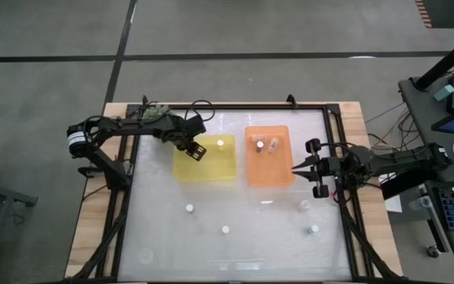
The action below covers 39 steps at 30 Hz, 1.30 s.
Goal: Pick and place medicine bottles into bin by pill shape (circle, oval)
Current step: Put the left green pill bottle into the yellow bin, then put the green pill bottle into the yellow bin
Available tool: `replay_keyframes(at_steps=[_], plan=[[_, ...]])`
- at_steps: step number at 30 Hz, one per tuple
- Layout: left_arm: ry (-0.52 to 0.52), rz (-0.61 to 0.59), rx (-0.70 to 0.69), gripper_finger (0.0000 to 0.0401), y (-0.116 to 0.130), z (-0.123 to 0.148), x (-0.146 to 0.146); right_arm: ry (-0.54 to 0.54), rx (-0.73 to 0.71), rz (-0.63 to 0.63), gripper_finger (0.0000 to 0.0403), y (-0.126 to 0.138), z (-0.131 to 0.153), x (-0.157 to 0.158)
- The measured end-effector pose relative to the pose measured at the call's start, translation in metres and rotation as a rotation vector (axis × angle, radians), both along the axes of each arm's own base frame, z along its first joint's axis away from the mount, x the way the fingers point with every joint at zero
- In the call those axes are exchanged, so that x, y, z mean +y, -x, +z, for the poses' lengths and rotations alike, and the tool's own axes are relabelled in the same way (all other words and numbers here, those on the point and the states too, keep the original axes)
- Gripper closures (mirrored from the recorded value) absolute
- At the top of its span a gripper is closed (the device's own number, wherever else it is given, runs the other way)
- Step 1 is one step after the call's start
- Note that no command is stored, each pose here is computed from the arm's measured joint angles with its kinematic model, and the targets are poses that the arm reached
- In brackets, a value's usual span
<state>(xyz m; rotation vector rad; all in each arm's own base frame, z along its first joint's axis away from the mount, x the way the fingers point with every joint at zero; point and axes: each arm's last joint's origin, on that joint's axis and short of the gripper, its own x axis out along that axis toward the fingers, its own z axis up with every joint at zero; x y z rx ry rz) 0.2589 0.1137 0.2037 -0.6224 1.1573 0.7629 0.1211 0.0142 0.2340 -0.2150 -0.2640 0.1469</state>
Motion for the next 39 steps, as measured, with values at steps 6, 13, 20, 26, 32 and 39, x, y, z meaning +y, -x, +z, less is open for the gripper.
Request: replay_keyframes(at_steps=[6, 13, 20, 26, 32, 39], plan=[[-0.006, -0.004, -0.011, 0.0251, 0.002, 0.005, -0.001, 0.0, 0.0, 0.0, 0.036, 0.0, 0.0, 0.0], [-0.011, -0.004, -0.021, 0.025, 0.009, 0.021, -0.004, 0.0, 0.0, 0.0, 0.036, 0.0, 0.0, 0.0], [-0.044, -0.011, -0.095, 0.025, 0.02, 0.044, -0.011, -0.002, 0.001, 0.0, 0.036, 0.0, 0.0, 0.0], [-0.104, -0.078, -0.233, 0.0251, 0.024, 0.067, -0.032, -0.01, 0.003, 0.002, 0.036, 0.0, 0.0, 0.0], [-0.216, -0.266, -0.414, 0.0251, 0.013, 0.083, -0.069, -0.024, 0.008, 0.006, 0.036, 0.0, 0.0, 0.0], [-0.285, -0.538, -0.597, 0.0251, -0.004, 0.095, -0.123, -0.107, 0.032, 0.026, 0.036, -0.001, -0.001, 0.0]])
